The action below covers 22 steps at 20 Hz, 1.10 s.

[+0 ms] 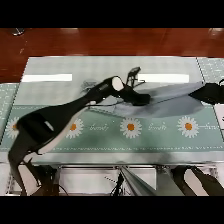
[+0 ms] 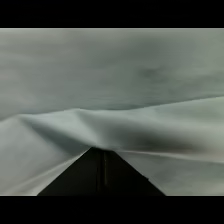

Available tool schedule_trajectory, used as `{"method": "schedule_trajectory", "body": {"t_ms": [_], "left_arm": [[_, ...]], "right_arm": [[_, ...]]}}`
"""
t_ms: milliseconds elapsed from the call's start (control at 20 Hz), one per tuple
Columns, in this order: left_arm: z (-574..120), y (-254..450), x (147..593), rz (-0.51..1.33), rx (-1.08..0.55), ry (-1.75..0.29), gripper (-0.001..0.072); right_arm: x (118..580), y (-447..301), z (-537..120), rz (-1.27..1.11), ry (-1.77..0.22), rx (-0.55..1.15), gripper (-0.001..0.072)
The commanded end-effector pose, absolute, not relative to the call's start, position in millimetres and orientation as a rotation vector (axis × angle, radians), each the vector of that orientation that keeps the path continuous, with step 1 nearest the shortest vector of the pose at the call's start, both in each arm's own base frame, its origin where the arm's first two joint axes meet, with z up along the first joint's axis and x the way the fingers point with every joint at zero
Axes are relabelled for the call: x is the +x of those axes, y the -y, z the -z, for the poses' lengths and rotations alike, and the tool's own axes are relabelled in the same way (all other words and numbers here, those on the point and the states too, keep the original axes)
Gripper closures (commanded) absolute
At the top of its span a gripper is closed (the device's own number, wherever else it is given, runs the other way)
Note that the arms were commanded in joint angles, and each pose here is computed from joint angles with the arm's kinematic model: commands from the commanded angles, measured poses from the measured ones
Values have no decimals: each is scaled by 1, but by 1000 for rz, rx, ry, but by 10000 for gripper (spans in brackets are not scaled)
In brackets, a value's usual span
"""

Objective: Fold the shirts.

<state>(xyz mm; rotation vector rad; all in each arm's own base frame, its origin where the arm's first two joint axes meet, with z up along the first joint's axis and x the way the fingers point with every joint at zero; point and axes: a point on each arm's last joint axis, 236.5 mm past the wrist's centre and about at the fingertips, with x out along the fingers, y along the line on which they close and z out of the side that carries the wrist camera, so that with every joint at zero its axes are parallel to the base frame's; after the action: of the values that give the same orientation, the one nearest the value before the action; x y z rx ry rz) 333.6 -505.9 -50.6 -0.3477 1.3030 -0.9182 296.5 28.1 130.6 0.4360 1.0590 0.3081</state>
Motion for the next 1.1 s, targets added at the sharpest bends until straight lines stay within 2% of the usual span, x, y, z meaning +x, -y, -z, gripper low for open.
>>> {"method": "schedule_trajectory", "body": {"t_ms": [0, 150, 350, 550, 700, 900, 1050], "left_arm": [[72, 556, 280, 978, -392, -1430, 687], [67, 558, 279, 996, -398, -1444, 687], [32, 510, 341, 975, -458, -1441, 687], [-25, 400, 426, 898, -506, -1344, 687], [-81, 306, 460, 813, -445, -1232, 687], [-182, 207, 460, 674, -288, -989, 687], [-232, 143, 427, 498, -148, -858, 687]], "right_arm": [[294, -34, -139, -323, -1035, 446, 686], [294, -33, -138, -319, -1038, 444, 686], [294, -33, -138, -317, -1039, 446, 686], [298, -48, -140, -338, -1034, 448, 686], [309, -82, -143, -400, -1024, 438, 686], [334, -154, -146, -544, -1048, 401, 686], [357, -224, -141, -659, -1068, 359, 686]]}}
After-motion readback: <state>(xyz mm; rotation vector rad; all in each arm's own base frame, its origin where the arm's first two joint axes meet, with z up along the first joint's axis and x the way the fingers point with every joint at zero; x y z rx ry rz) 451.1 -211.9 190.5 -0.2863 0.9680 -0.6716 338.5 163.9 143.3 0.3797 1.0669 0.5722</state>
